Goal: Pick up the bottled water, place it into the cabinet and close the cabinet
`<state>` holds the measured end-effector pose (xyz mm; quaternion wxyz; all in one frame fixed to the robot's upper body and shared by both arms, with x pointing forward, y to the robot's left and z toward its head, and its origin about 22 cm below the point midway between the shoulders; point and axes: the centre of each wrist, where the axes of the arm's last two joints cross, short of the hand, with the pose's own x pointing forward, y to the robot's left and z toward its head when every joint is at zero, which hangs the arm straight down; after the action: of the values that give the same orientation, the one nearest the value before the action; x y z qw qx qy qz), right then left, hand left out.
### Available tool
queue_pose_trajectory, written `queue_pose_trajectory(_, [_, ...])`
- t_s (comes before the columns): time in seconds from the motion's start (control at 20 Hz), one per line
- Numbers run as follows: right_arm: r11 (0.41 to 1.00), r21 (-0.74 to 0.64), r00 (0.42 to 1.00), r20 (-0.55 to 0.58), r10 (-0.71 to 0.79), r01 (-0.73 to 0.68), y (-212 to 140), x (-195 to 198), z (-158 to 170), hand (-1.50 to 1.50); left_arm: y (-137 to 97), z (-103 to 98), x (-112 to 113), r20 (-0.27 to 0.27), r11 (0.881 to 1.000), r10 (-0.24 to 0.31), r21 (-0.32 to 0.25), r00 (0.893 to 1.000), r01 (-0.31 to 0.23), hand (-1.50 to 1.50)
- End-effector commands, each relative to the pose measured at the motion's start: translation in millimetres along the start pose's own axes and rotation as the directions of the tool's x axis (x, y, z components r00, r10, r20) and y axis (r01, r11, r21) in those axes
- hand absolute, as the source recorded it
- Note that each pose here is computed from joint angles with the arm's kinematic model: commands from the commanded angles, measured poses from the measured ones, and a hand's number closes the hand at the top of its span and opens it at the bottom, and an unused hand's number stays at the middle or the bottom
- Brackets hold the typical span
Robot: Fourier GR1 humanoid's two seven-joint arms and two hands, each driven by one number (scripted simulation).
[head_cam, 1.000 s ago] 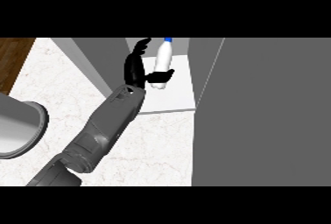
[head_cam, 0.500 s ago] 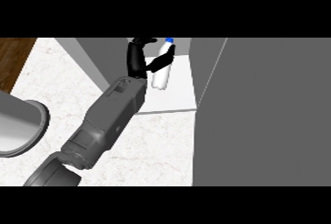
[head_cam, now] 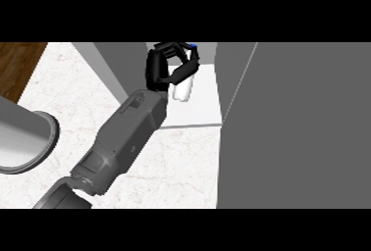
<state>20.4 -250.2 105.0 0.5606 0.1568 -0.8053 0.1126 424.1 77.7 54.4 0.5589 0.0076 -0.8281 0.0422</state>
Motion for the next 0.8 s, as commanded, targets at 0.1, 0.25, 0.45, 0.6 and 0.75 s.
queue_pose_trajectory(0.1, [1.000,0.011,0.999,0.043,0.027,-0.028,4,27,-15,-1.50,-12,19,3,-0.036,0.985,0.140,-0.092,0.990,-0.143,1.50])
queue_pose_trajectory(0.25, [1.000,0.015,1.000,0.022,0.021,-0.022,2,25,-8,-1.50,-15,44,-1,-0.107,0.943,0.251,-0.196,0.962,-0.268,1.50])
queue_pose_trajectory(0.45, [1.000,-0.013,0.999,0.028,0.021,-0.021,12,32,-15,-1.50,-16,90,-11,-0.176,0.893,0.335,-0.255,0.926,-0.372,-1.50])
queue_pose_trajectory(0.6, [0.999,-0.027,0.999,0.025,0.020,-0.019,19,23,-11,-1.50,-15,118,-11,-0.229,0.855,0.394,-0.264,0.890,-0.446,-1.50])
queue_pose_trajectory(0.75, [0.998,-0.041,0.998,0.038,0.040,-0.039,17,35,-15,-1.50,-11,157,-11,-0.245,0.859,0.366,-0.280,0.897,-0.428,-1.50])
